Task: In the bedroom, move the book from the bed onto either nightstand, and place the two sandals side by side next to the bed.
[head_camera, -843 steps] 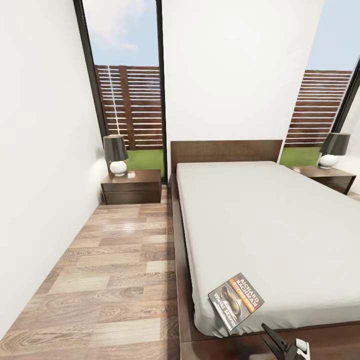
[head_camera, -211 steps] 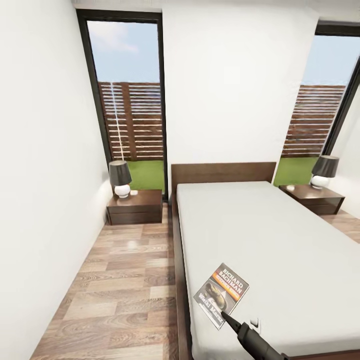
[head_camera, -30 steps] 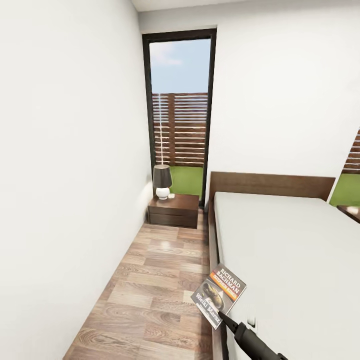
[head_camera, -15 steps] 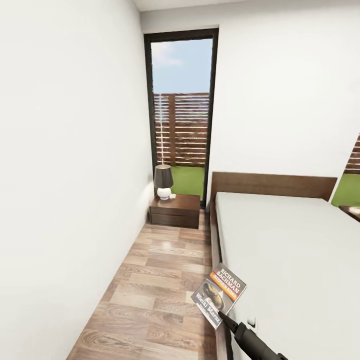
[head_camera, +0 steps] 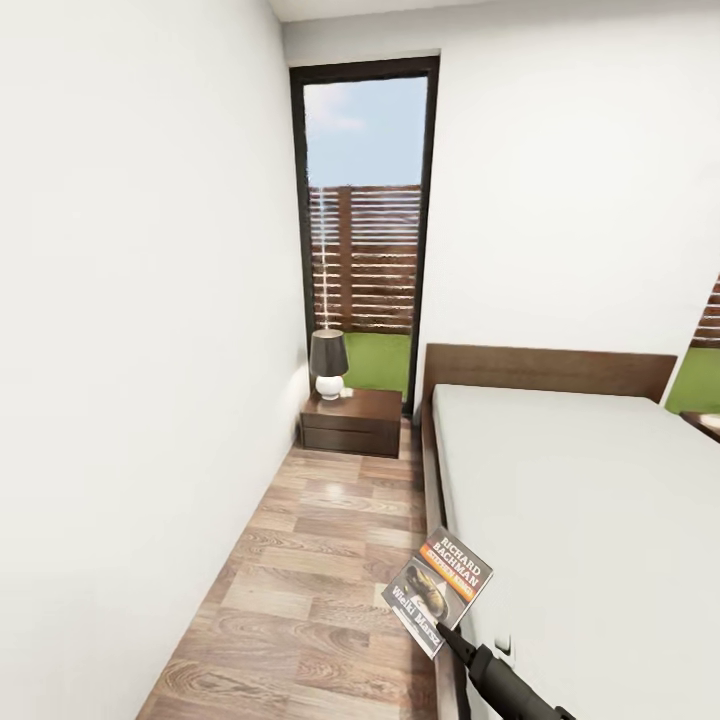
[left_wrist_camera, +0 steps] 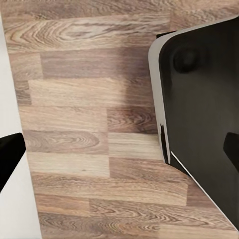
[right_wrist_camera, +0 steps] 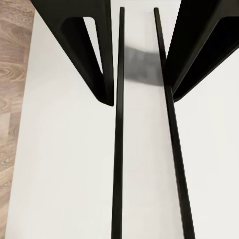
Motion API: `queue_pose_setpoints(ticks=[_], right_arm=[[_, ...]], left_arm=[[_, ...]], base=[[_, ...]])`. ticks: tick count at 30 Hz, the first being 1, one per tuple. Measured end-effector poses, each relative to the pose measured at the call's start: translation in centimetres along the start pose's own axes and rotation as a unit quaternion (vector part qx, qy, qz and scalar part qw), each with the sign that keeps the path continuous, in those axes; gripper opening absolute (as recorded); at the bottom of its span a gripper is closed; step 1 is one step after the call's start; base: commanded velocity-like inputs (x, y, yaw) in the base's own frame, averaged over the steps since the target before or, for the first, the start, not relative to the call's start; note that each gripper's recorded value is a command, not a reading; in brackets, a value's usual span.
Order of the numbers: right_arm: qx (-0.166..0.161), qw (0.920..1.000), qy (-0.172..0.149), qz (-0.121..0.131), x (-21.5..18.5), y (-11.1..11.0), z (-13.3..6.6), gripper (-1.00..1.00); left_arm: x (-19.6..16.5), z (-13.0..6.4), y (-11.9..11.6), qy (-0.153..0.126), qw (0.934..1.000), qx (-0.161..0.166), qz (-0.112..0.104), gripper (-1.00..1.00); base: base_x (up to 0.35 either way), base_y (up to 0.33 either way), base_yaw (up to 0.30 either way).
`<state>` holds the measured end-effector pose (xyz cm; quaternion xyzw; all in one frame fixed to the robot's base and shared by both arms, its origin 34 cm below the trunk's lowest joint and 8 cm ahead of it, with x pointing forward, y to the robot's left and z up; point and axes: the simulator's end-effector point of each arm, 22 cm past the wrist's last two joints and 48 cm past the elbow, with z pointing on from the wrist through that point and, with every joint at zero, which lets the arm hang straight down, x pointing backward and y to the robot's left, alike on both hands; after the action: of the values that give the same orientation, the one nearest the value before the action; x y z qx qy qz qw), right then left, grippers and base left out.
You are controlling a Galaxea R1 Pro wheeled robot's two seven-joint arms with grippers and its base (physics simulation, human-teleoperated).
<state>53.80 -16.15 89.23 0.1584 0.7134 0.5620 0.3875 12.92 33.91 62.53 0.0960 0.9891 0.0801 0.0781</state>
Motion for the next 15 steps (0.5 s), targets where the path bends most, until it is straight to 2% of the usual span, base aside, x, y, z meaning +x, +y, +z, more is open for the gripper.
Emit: queue_pose_setpoints(ticks=[15], right_arm=[[-0.002,1.0000,0.002,0.001,0.28,0.15,0.21,-1.00]], left_arm=[[0.00,0.00,-0.02,0.000,1.0000,0.000,0.000,1.00]], base=[[0.012,0.012,0.104]])
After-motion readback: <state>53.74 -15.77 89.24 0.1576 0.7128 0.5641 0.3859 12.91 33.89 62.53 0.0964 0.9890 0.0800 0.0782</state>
